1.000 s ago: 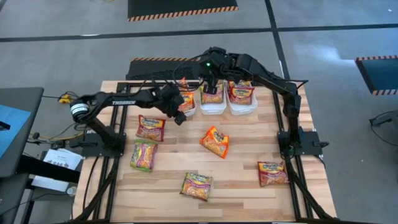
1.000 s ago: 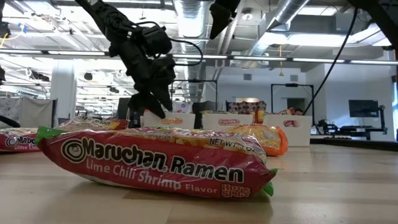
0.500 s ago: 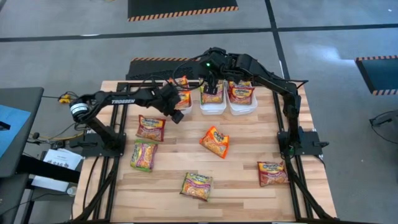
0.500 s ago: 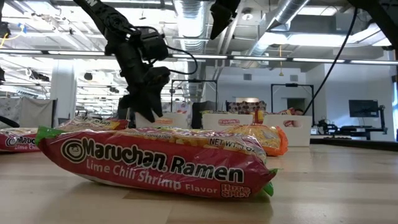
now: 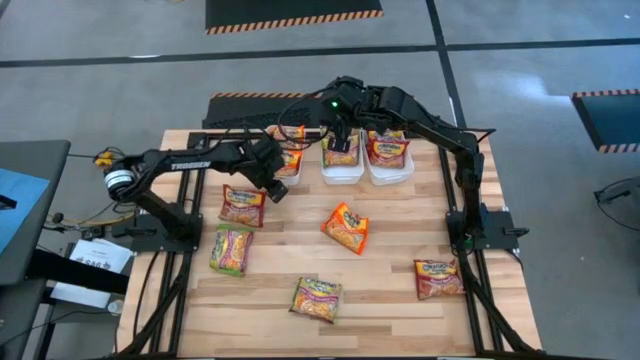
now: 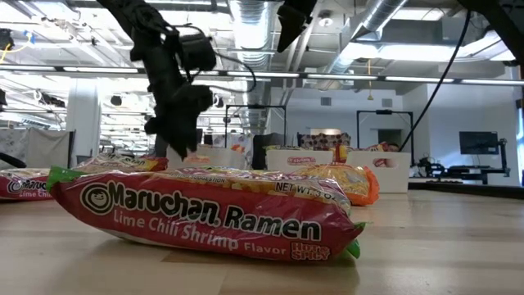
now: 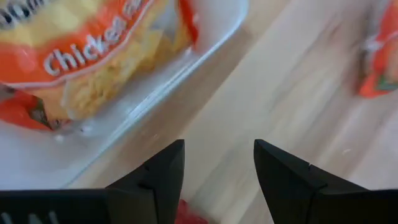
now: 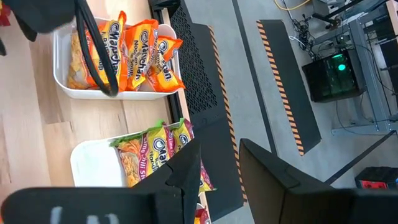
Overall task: Sort Maruchan noodles
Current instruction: Adjust the left white bin, then put the red noodle pack into the right white bin
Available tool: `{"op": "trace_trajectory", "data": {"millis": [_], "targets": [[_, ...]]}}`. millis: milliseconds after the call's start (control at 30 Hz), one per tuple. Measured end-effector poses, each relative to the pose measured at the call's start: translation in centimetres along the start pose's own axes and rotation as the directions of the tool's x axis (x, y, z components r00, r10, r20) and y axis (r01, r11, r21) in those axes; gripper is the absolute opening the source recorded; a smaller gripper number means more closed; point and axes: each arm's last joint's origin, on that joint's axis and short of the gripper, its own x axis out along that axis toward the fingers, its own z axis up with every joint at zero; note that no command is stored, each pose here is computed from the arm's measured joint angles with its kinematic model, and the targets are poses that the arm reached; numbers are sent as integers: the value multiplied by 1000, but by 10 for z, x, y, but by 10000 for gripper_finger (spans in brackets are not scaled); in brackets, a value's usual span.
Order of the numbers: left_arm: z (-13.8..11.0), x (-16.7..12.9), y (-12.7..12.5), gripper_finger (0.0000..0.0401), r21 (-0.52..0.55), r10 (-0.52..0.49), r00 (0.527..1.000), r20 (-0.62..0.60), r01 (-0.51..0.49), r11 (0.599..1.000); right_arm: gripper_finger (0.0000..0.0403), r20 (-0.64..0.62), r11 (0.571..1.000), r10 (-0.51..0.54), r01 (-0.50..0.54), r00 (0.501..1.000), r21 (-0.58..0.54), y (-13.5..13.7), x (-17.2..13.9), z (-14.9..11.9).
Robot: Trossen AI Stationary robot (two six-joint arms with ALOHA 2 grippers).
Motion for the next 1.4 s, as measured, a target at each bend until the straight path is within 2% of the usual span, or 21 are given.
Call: {"op": "trace_trajectory", "data": {"millis": [233,400,533,633,700,767,967,1167,1300,1400], "targets": [[1,-39,-7,178,0,-76,989,130,76,997,134,-31,999,15,-14,999,36,3,-1,-3],[-6,-84,-11,178,22,-132,955,266,131,991,134,-178,994,83,-69,981,85,15,-7,-17],[-16,-120,-12,178,53,-169,910,379,161,986,134,-271,973,182,-134,945,188,30,-17,-25],[-23,-139,-11,178,74,-162,882,442,145,987,134,-239,936,269,-195,933,292,43,-24,-20],[-28,-147,-10,178,81,-147,870,471,123,989,134,-220,908,340,-259,914,328,53,-30,-18],[-33,-154,-9,178,84,-133,864,485,105,991,134,-204,891,367,-281,908,355,64,-38,-15],[-42,-161,-7,178,96,-120,872,475,85,992,134,-231,886,400,-309,887,347,100,-58,-21],[-48,-158,-4,178,83,-99,906,412,71,994,134,-361,863,375,-181,854,471,124,-78,-71],[-49,-157,-4,178,95,-95,911,401,62,994,134,-415,800,375,-62,829,597,135,-95,-116],[-49,-157,-4,178,105,-96,911,401,58,993,134,-423,757,399,-32,813,653,145,-104,-141]]}}
